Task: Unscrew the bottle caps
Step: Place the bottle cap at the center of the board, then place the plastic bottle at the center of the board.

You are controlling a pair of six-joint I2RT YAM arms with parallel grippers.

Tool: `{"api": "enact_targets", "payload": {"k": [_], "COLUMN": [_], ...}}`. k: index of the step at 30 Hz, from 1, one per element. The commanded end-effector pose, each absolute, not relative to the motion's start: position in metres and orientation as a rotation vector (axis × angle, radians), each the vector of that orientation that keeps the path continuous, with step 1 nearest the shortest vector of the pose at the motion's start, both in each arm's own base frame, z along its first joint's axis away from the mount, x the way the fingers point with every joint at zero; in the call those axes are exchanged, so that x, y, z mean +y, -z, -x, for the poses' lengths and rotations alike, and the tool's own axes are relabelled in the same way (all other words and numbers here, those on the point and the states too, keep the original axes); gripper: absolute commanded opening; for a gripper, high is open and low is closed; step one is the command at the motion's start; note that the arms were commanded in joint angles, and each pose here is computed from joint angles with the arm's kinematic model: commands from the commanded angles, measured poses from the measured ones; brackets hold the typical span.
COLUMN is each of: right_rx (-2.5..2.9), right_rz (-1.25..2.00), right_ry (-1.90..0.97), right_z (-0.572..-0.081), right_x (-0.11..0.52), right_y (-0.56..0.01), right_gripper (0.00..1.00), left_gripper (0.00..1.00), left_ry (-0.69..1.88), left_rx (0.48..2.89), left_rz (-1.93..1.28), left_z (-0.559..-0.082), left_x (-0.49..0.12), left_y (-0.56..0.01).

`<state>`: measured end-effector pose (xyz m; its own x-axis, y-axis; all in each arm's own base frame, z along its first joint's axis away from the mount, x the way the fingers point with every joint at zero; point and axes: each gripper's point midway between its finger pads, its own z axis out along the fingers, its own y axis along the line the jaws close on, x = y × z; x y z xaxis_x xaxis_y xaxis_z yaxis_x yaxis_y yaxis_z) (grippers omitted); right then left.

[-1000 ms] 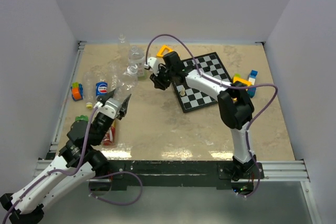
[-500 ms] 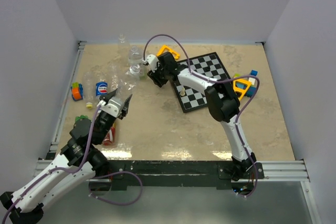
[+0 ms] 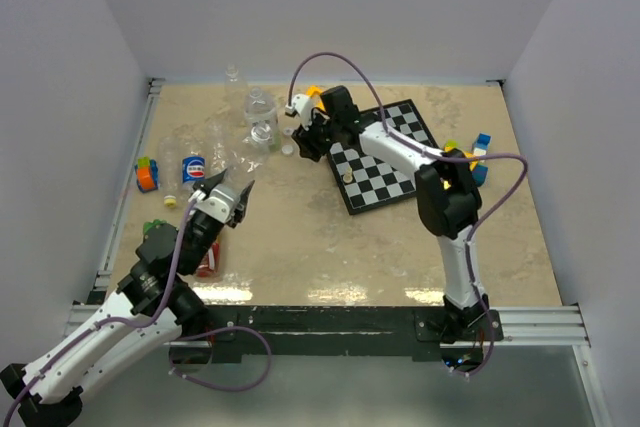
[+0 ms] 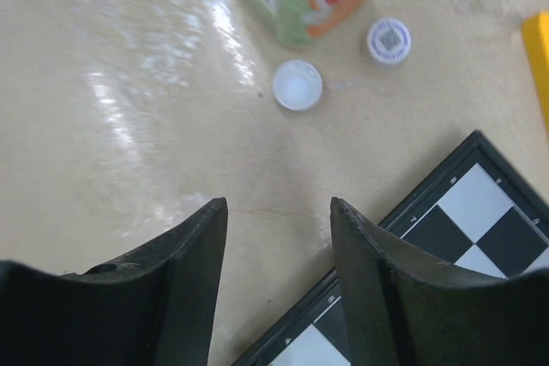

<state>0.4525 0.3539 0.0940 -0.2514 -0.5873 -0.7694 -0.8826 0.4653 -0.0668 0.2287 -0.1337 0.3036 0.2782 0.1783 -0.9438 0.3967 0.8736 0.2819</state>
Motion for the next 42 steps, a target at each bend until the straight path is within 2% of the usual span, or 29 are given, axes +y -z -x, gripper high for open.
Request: {"api": "enact_targets", "payload": {"k": [1, 4, 7, 8, 9, 13, 22, 32, 42], "right_rx": [1.551, 1.271, 0.906, 0.807, 0.765, 0.668, 0.694, 0.740, 0.934], "right_rz": [1.383, 1.536, 1.688, 1.707, 1.713, 1.653, 1.568, 1.570, 1.411], "right_ry": [-0.652, -0.779, -0.870, -0.868, -0.868, -0.926, -1.140, -1.309, -1.354], "right_z": [-0.404, -0.345, -0.278, -0.260, -0.248, -0.212, -0.188, -0.167, -0.188], "right_x": [0.369, 0.357, 0.329, 0.319, 0.312, 0.301, 0.302, 0.314, 0.327], "right_y": [-0.220, -0.264, -0.286, -0.290, -0.287, -0.308, -0.319, -0.313, -0.319], "right_gripper": [0.56, 0.61, 0.71, 0.78, 0.85, 0.95, 0.96, 0.92, 0.95], "left_gripper": [0.00, 0.00, 0.00, 0.00, 0.00, 0.00, 0.00, 0.00, 0.00], "left_ry": [0.214, 0.313, 0.463, 0.503, 0.544, 0.643, 0.805, 0.845, 0.857], "left_rx": [1.265, 1.250, 1.224, 1.218, 1.213, 1.209, 1.242, 1.261, 1.213], "left_rz": [-0.497, -0.476, -0.490, -0.500, -0.522, -0.622, -0.832, -0.903, -0.906], "left_z": [-0.228, -0.223, -0.212, -0.209, -0.206, -0.200, -0.190, -0.193, -0.188], "left_x": [-0.140, -0.150, -0.169, -0.175, -0.183, -0.209, -0.255, -0.272, -0.272], "left_y": [-0.312, -0.317, -0.320, -0.320, -0.318, -0.310, -0.276, -0.261, -0.266]}}
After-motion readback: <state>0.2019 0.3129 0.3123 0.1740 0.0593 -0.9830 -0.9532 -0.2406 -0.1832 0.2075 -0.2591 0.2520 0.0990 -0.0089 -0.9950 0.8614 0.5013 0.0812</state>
